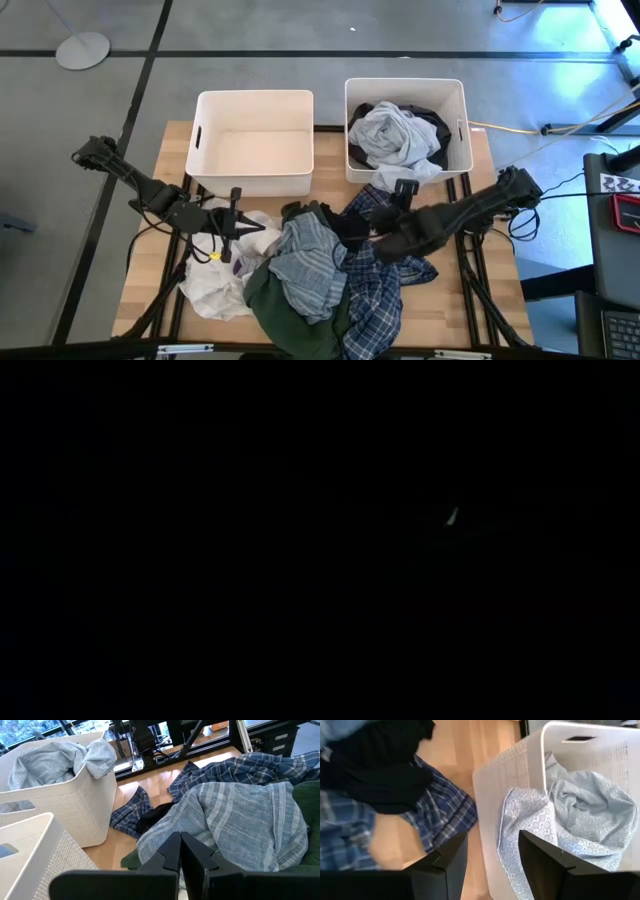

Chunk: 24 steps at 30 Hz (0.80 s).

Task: Sort clothes
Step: Put the white blue patterned pyjama into the right white bin

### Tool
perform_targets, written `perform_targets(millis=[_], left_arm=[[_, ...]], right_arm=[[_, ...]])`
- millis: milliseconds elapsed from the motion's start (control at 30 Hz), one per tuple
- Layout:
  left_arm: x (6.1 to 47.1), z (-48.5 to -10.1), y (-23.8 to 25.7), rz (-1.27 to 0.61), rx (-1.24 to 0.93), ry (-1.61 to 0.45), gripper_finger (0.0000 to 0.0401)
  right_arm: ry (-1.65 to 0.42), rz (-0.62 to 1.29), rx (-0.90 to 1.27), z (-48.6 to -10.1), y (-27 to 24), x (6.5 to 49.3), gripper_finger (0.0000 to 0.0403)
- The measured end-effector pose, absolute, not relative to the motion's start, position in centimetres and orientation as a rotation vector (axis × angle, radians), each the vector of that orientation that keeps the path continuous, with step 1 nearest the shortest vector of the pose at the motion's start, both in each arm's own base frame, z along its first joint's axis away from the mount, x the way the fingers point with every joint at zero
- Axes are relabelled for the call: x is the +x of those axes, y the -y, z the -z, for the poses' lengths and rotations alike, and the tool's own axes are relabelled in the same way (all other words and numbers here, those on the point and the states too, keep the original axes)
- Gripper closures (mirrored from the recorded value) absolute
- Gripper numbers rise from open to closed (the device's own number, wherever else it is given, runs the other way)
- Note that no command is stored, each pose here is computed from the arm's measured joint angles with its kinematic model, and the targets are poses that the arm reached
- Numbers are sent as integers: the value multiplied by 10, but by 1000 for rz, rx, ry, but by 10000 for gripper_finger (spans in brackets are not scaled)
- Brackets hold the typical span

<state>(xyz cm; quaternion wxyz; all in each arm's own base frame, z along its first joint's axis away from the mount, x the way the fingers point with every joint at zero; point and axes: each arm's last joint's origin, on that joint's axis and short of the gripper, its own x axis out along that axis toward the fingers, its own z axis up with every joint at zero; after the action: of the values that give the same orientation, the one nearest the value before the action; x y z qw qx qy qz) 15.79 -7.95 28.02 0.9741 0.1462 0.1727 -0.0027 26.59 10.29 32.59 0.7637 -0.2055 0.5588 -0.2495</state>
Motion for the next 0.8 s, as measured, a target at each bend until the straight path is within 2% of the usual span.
perform_targets(millis=[367, 800], left_arm=[[158, -280, 79, 7, 301, -349, 400], [158, -280, 79, 7, 302, -348, 400]], right_arm=[[-1280, 653, -613, -279, -96, 255, 229], [-1284, 699, -737, -250, -90, 247, 229]])
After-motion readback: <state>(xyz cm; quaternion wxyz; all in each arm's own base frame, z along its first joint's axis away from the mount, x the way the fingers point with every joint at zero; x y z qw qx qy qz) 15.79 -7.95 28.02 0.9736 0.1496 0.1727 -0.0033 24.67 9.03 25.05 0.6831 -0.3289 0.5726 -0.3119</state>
